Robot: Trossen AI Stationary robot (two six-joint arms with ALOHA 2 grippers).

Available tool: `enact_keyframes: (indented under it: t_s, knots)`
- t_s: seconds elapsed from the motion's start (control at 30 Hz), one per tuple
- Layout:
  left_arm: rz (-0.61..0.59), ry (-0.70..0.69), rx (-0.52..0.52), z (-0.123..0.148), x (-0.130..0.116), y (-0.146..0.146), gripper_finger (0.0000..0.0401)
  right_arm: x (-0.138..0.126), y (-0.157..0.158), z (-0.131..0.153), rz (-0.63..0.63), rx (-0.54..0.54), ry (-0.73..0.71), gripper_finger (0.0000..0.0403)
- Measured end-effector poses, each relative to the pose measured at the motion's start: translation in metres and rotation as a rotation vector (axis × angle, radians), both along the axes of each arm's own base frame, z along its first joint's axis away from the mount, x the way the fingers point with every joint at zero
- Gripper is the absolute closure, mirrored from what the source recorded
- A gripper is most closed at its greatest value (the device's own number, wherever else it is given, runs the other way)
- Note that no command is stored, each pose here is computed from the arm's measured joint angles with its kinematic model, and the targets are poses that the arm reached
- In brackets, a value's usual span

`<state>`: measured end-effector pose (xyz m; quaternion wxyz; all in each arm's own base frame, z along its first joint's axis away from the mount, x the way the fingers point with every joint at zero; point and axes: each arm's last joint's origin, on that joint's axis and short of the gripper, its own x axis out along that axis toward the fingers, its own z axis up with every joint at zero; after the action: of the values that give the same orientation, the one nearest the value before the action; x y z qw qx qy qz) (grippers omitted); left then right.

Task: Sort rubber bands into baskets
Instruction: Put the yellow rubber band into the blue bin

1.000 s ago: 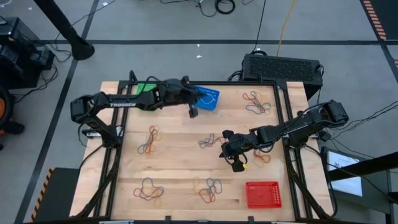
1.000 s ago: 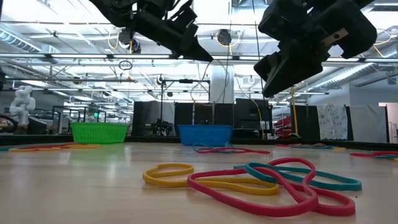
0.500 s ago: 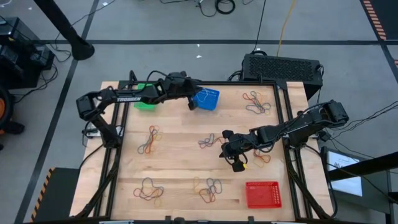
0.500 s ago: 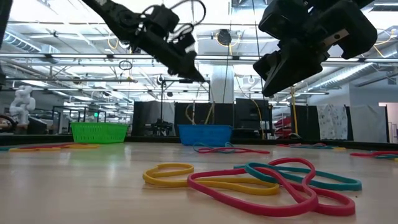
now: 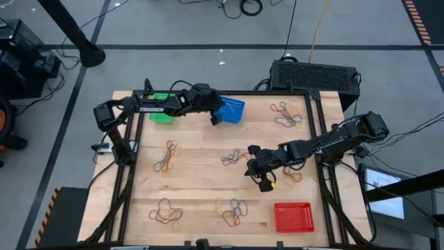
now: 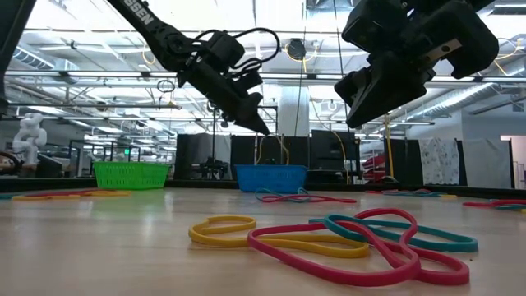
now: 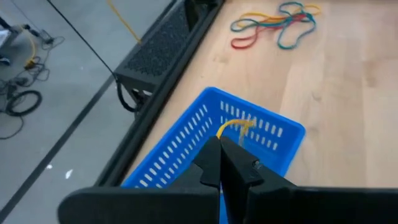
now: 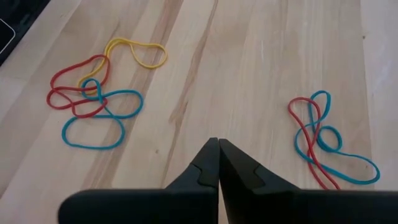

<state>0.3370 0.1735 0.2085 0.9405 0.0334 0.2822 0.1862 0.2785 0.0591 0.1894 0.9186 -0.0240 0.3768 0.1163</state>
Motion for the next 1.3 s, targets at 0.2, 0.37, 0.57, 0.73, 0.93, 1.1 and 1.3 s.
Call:
enact_keyframes:
  t_s: [0.2,0.37,0.57,0.73,0.93,1.1,1.3]
  knots:
    - [0.006,0.025,-0.038,0.003,-0.002,-0.004,0.0343,0.000,-0.001,0.000,0.006,-0.014,-0.004,0.0403]
    - [0.007,0.066,-0.058,0.009,0.000,-0.003,0.0288,0.000,-0.001,0.000,0.008,-0.016,-0.004,0.0403]
    - [-0.009,0.106,-0.081,0.043,-0.004,-0.008,0.0259,0.000,-0.001,0.000,0.008,-0.016,-0.004,0.0403]
    - [-0.090,0.129,-0.126,0.074,-0.017,-0.033,0.0257,0.000,-0.001,0.000,0.007,-0.016,0.000,0.0403]
    - [-0.170,0.161,-0.173,0.095,-0.035,-0.076,0.0258,0.000,-0.001,0.000,0.006,-0.014,-0.001,0.0403]
    - [-0.249,0.162,-0.226,0.106,-0.045,-0.117,0.0258,0.000,-0.001,0.000,0.006,-0.012,-0.007,0.0403]
    - [-0.391,0.214,-0.270,0.105,-0.046,-0.174,0.0258,0.001,0.000,0.001,-0.004,0.000,-0.012,0.0403]
